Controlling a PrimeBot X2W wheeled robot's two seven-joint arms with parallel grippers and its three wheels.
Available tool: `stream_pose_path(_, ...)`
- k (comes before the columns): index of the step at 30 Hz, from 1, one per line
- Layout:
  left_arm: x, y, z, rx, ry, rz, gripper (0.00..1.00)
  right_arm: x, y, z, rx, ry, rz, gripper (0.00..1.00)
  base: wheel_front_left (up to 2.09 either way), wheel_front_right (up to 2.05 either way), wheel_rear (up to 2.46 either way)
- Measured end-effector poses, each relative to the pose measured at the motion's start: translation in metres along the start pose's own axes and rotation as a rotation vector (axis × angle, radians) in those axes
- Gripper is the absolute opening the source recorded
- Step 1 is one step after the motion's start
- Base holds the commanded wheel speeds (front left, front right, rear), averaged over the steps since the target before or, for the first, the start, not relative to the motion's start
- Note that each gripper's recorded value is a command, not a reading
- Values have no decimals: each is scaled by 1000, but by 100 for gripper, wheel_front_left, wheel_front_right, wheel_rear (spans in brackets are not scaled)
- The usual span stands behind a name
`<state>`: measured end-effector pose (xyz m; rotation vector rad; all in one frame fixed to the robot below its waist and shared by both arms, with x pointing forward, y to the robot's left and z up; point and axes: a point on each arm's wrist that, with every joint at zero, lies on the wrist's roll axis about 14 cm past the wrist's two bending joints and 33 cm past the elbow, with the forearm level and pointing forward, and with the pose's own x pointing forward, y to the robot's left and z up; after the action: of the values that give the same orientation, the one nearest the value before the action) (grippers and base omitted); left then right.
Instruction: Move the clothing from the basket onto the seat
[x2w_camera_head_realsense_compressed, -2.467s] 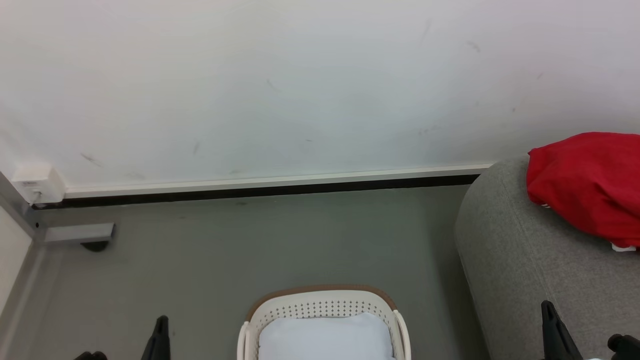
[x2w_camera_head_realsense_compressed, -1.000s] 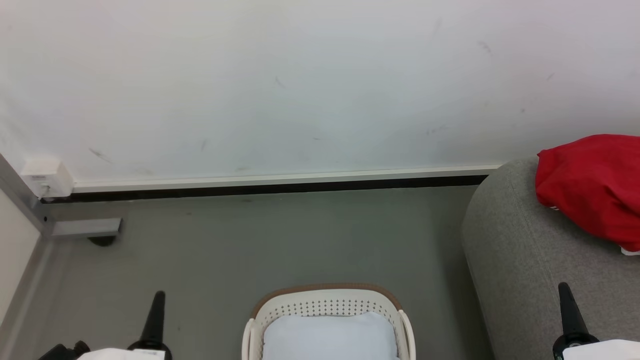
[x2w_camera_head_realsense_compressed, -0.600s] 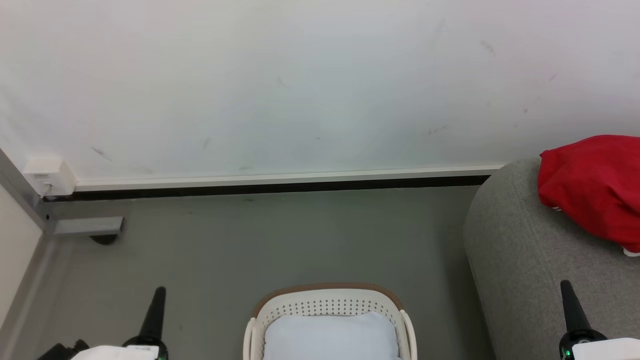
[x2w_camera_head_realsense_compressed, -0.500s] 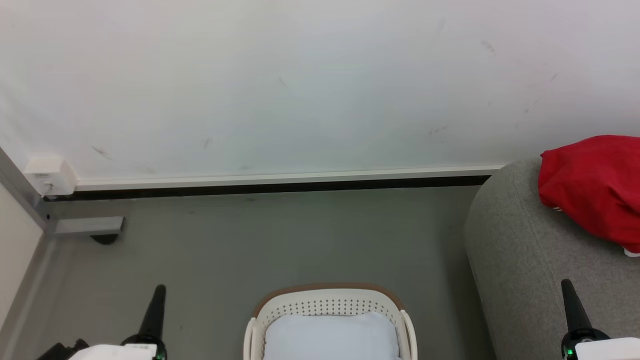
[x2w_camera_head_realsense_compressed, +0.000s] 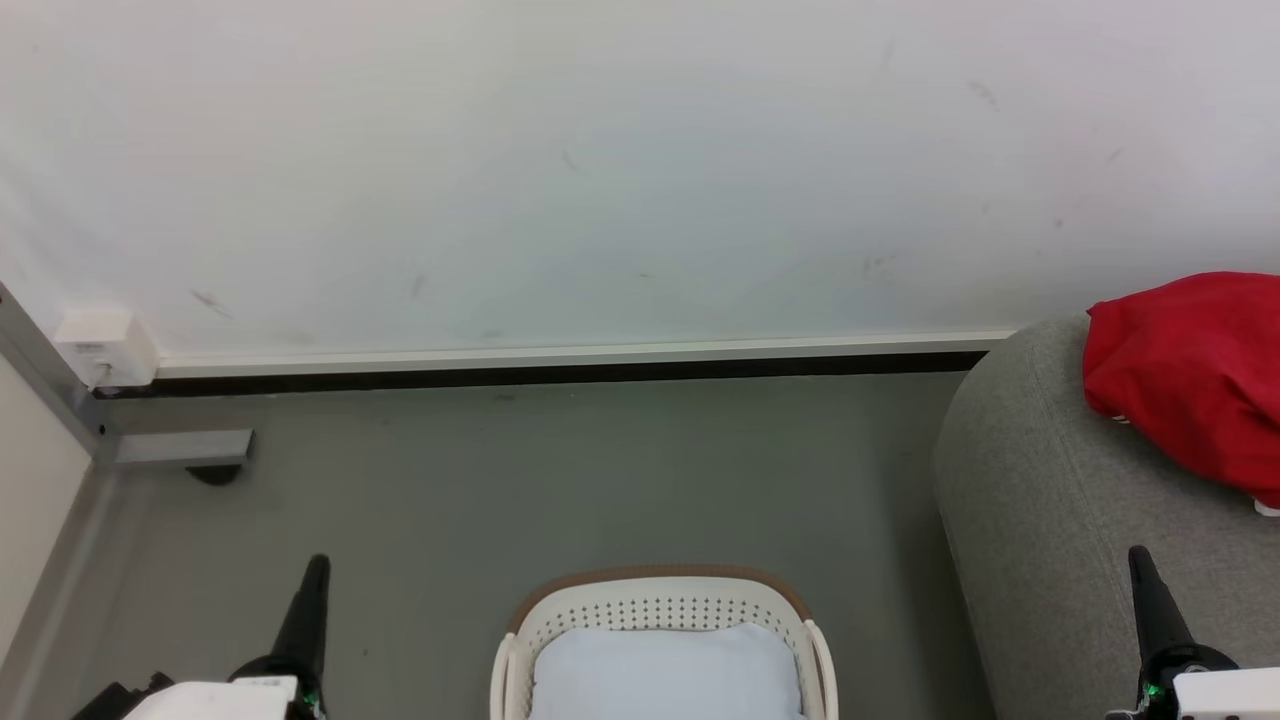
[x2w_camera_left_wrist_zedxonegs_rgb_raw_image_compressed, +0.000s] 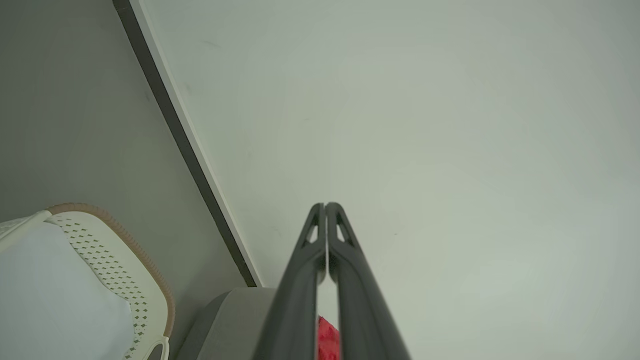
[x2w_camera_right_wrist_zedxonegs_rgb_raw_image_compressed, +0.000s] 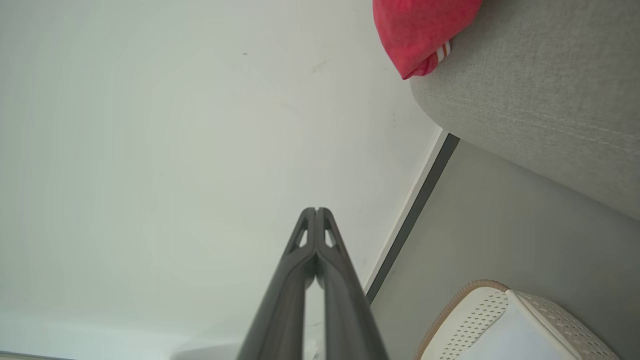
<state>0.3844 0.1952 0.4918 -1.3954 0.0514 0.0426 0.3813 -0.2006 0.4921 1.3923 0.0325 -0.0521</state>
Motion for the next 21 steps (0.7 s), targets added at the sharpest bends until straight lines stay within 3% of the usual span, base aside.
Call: stream_pose_path(21,2,-9,5,-152,-2,-40,0,5,10,0,153,13,36,0,0,0,0)
